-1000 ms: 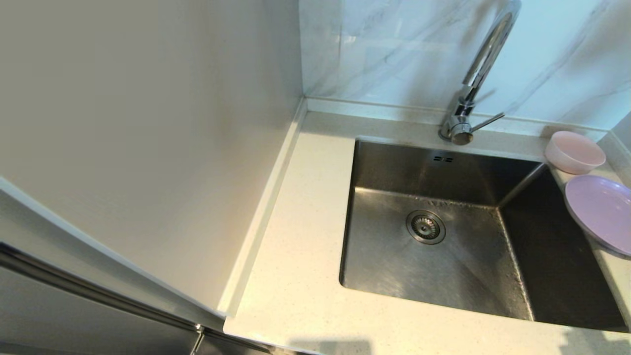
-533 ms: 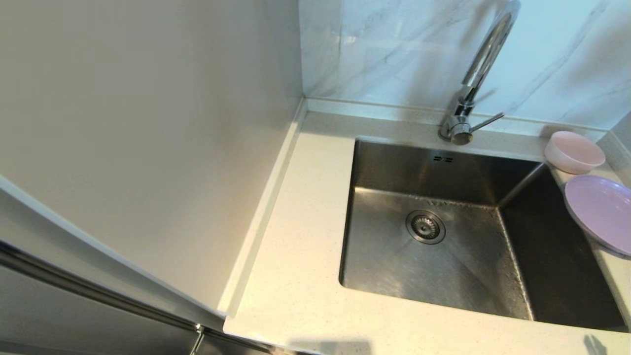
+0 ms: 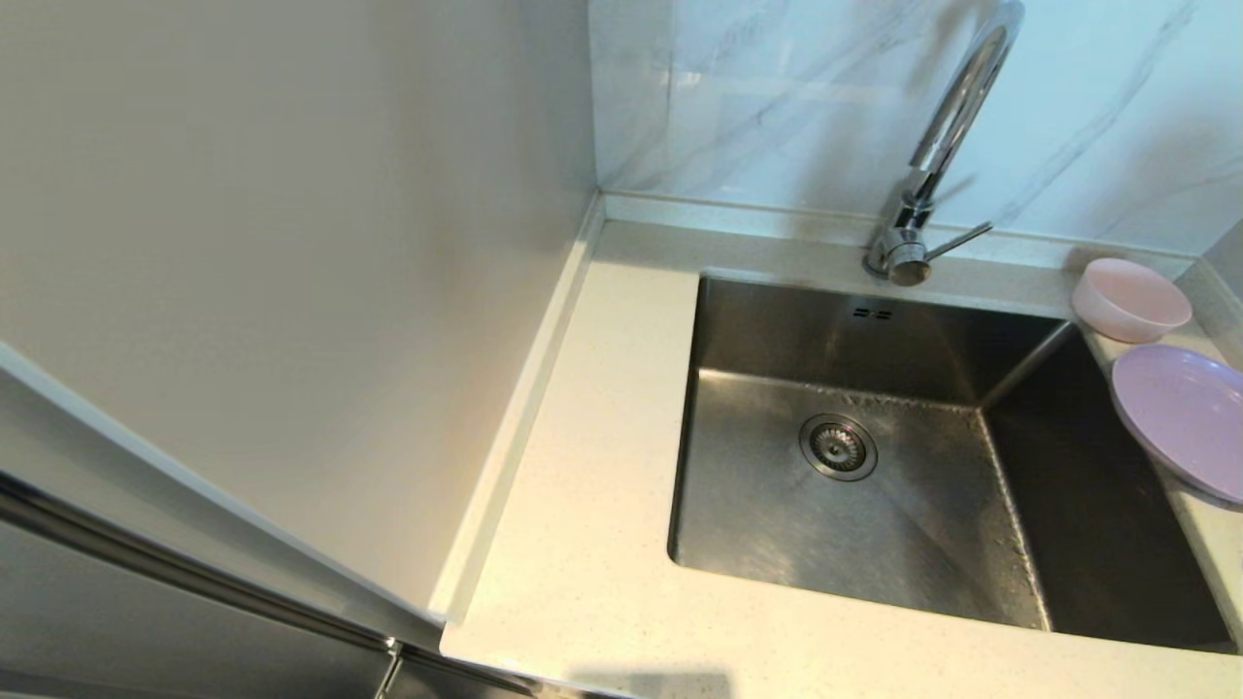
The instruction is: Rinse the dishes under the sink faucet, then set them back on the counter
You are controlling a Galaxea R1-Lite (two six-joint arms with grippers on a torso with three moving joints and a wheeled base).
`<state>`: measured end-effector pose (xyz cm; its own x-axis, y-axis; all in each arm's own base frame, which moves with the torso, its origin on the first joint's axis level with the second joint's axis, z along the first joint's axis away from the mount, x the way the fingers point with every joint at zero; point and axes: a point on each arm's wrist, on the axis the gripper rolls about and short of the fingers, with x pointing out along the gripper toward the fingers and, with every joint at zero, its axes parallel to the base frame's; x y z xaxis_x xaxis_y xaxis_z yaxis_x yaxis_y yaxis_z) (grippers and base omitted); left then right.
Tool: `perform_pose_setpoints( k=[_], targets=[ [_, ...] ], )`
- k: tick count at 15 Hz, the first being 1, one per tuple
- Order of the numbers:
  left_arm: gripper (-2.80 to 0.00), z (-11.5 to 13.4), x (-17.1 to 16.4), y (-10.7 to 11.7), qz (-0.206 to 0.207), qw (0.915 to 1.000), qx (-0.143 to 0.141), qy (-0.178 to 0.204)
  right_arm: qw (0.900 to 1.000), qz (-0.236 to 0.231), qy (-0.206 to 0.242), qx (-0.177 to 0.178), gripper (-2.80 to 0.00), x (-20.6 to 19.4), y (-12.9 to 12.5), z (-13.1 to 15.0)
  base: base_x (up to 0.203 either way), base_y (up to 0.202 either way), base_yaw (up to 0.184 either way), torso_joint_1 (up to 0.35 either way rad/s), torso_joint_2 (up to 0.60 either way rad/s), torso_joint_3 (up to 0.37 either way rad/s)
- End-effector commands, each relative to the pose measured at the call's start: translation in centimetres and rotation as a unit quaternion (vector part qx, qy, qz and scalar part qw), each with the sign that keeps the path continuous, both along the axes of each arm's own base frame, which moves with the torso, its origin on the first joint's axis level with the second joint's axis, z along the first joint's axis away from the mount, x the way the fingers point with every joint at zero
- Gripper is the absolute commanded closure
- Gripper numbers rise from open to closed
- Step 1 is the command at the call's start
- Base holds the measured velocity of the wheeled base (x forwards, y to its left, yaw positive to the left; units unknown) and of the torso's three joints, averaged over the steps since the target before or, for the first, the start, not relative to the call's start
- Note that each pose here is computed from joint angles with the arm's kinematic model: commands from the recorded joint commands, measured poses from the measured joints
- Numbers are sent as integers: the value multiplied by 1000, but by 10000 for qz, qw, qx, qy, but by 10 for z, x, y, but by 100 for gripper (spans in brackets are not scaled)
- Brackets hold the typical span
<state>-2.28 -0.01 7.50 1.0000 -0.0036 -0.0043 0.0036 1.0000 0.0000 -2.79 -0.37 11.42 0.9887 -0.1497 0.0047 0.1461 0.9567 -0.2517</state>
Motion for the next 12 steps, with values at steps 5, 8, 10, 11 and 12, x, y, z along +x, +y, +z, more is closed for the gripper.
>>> perform_pose_setpoints(
  k=[5, 8, 10, 11, 12],
  targets=[
    [0, 0, 0, 0, -4, 10000, 0, 2, 9989, 222, -367, 168, 0, 5, 1, -30, 0, 0, 0, 0, 0, 0],
    [0, 0, 0, 0, 3, 10000, 0, 2, 9956, 729, -104, 573, 0, 6, 3, -38, 0, 0, 0, 0, 0, 0],
    [0, 0, 0, 0, 3, 10000, 0, 2, 9937, 746, -1, 833, 0, 6, 3, -41, 0, 0, 0, 0, 0, 0],
    [0, 0, 0, 0, -5, 10000, 0, 2, 9930, 728, 152, 917, 0, 6, 3, -44, 0, 0, 0, 0, 0, 0],
    [0, 0, 0, 0, 3, 10000, 0, 2, 9920, 727, 169, 1021, 0, 6, 3, -44, 0, 0, 0, 0, 0, 0]
  ],
)
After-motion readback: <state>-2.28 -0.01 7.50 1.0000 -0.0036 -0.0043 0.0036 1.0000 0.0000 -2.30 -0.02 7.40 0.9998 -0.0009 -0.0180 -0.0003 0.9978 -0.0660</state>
